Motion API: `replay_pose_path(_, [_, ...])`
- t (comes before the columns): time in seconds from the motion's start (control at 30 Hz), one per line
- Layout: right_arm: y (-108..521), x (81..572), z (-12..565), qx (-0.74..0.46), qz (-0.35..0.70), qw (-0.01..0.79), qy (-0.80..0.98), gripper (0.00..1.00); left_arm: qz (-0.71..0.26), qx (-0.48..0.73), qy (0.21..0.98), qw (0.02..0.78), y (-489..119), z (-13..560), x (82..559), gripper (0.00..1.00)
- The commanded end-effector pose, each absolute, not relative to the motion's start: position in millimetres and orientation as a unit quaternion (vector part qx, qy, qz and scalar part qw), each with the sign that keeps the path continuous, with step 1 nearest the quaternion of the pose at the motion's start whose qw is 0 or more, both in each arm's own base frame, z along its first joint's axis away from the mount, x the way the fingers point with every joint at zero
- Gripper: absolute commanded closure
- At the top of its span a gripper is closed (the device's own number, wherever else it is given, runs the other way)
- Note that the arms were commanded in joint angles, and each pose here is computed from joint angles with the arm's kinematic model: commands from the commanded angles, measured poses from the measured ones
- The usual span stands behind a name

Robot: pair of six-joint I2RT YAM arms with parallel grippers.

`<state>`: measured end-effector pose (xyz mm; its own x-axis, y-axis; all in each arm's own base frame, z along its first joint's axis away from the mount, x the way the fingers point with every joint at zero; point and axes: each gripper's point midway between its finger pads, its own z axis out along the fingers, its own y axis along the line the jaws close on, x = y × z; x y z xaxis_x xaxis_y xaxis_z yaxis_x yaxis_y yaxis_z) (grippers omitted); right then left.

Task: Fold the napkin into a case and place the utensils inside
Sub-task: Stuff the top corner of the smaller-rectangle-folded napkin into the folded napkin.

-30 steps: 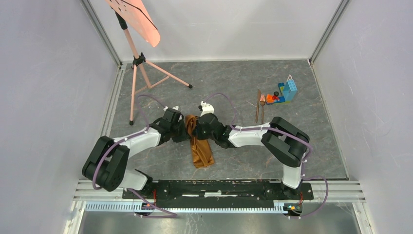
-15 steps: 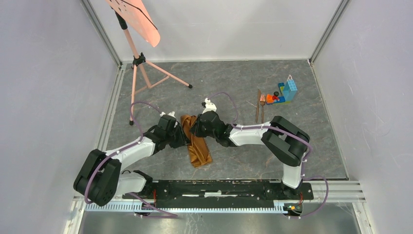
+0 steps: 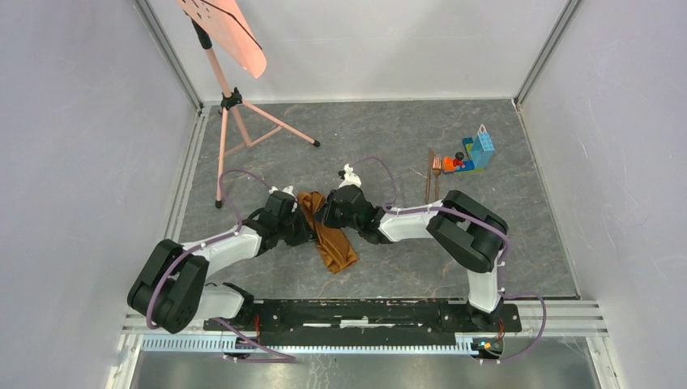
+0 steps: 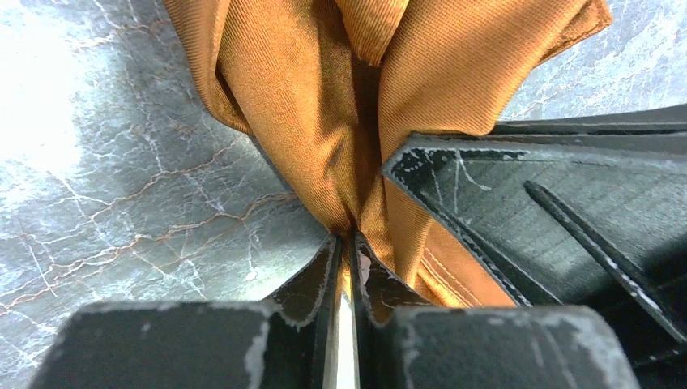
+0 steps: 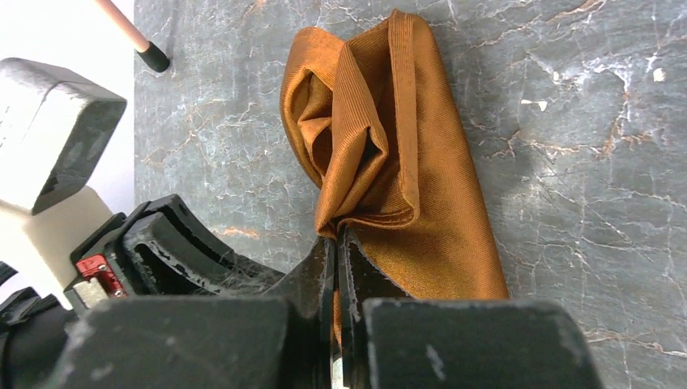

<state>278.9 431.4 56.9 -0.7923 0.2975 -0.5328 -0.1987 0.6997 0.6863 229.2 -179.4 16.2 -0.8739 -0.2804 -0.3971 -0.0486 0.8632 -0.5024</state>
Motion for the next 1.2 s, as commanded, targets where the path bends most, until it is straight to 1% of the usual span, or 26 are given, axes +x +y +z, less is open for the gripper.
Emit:
replay_pose_path(0.0, [438.5, 284.9, 62.2, 0.046, 0.406, 0.328, 0.852, 1.00, -0.222, -0.095, 0.940, 0.242, -171.2, 15.8, 231.1, 0.87])
replay_pose_path(0.07, [439.4, 286.5, 60.0, 0.048, 0.406, 0.327, 0.852, 1.00, -0.216, -0.094, 0.942, 0.238, -169.4, 14.2, 229.4, 0.84])
replay_pose_path(0.1, [439.1, 286.3, 59.3, 0.051, 0.408, 0.326, 0.851, 1.00, -0.217, -0.093, 0.942, 0.238, -169.2, 14.5, 228.2, 0.80])
replay_pose_path(0.2, [438.8, 287.1, 61.4, 0.060, 0.418, 0.323, 0.847, 1.00, -0.227, -0.094, 0.937, 0.249, -168.0, 20.8, 224.9, 0.60])
replay_pose_path(0.3, [438.5, 288.1, 66.7, 0.068, 0.430, 0.319, 0.842, 1.00, -0.235, -0.092, 0.929, 0.270, -165.9, 33.1, 224.4, 0.50])
replay_pose_path(0.4, [438.1, 290.2, 72.7, 0.076, 0.439, 0.317, 0.837, 1.00, -0.236, -0.086, 0.925, 0.286, -163.5, 43.9, 225.2, 0.45])
replay_pose_path(0.57, [441.5, 293.0, 80.9, 0.085, 0.452, 0.315, 0.830, 1.00, -0.255, -0.087, 0.915, 0.302, -167.5, 58.0, 227.4, 0.42])
replay_pose_path(0.7, [443.5, 292.5, 80.9, 0.089, 0.458, 0.309, 0.829, 1.00, -0.253, -0.087, 0.917, 0.297, -170.5, 57.2, 231.8, 0.38])
replay_pose_path(0.77, [443.4, 291.6, 80.1, 0.090, 0.459, 0.307, 0.829, 1.00, -0.258, -0.089, 0.916, 0.295, -174.2, 56.6, 235.1, 0.31])
replay_pose_path(0.87, [442.7, 291.3, 80.0, 0.091, 0.459, 0.308, 0.829, 1.00, -0.242, -0.099, 0.919, 0.294, -171.9, 50.7, 240.7, 0.29])
replay_pose_path(0.9, [442.7, 291.7, 79.8, 0.091, 0.459, 0.308, 0.829, 1.00, -0.235, -0.101, 0.921, 0.294, -170.3, 47.9, 242.2, 0.22])
replay_pose_path(0.93, [443.2, 291.4, 79.7, 0.091, 0.460, 0.306, 0.829, 1.00, -0.230, -0.103, 0.922, 0.294, -169.6, 45.8, 244.0, 0.13])
replay_pose_path(1.03, [443.6, 290.7, 79.3, 0.091, 0.461, 0.305, 0.828, 1.00, -0.223, -0.111, 0.924, 0.290, -169.5, 38.4, 246.5, 0.12])
replay_pose_path(1.17, [441.8, 289.1, 76.7, 0.092, 0.459, 0.303, 0.830, 1.00, -0.240, -0.115, 0.919, 0.293, -173.8, 37.9, 243.9, 0.15])
